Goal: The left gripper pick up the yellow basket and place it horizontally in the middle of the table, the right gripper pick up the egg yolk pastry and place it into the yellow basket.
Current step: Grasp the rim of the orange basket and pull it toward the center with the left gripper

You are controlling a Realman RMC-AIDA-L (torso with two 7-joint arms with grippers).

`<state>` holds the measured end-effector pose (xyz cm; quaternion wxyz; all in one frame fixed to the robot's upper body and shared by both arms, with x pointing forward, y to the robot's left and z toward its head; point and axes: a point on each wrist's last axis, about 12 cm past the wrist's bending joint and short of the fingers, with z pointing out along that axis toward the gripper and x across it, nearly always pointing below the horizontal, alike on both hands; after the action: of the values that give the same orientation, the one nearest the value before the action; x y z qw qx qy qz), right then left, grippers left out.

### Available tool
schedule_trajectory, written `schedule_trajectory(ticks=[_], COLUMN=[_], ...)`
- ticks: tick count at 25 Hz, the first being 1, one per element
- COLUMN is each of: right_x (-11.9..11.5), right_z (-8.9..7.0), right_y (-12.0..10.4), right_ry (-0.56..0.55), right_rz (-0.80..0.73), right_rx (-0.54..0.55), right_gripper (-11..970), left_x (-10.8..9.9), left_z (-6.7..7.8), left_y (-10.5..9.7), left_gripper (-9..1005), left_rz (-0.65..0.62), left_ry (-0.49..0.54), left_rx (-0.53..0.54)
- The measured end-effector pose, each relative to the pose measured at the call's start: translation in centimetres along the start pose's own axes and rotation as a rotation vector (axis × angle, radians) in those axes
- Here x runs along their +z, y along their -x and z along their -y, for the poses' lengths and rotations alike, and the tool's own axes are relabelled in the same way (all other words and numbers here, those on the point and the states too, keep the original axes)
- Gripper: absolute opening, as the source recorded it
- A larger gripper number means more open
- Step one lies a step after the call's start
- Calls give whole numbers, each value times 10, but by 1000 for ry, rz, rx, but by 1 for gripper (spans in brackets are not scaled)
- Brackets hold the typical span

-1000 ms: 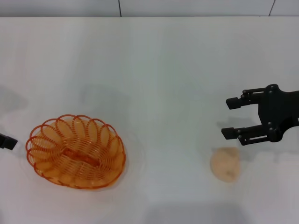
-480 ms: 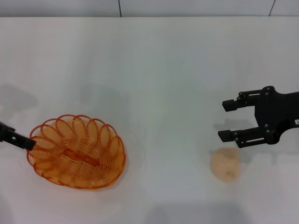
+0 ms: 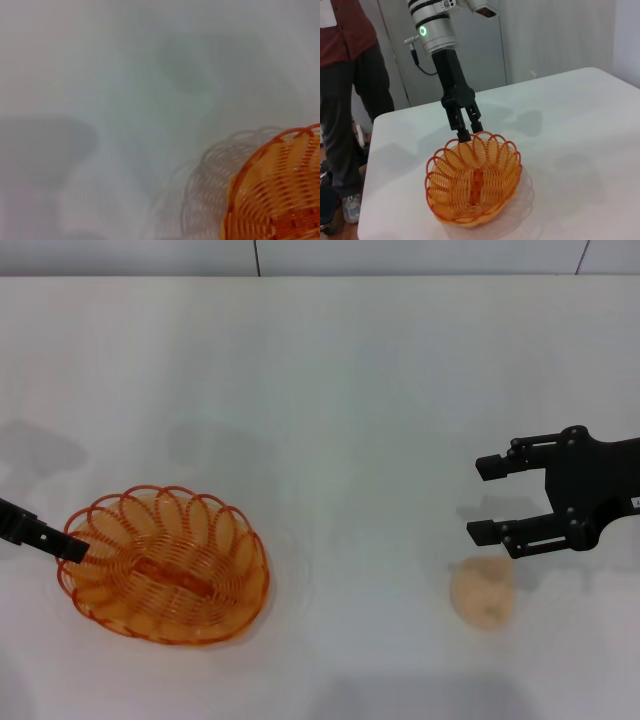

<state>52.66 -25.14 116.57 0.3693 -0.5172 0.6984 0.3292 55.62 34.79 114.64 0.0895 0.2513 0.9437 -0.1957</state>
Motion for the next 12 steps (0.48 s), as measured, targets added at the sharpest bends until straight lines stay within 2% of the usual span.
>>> schedule_trajectory(ticks=[6, 12], right_x=[0, 0], right_z=[0, 0], right_y=[0, 0], right_ry=[2, 2], right_rz=[-1, -2], right_rx=[0, 0], right_gripper=[738, 738], left_x=[6, 7], left_z=[6, 5], left_y=[3, 5], left_gripper=[834, 801], left_rz=[-28, -15], left_ry=[-9, 10], left_rx=[-43, -81])
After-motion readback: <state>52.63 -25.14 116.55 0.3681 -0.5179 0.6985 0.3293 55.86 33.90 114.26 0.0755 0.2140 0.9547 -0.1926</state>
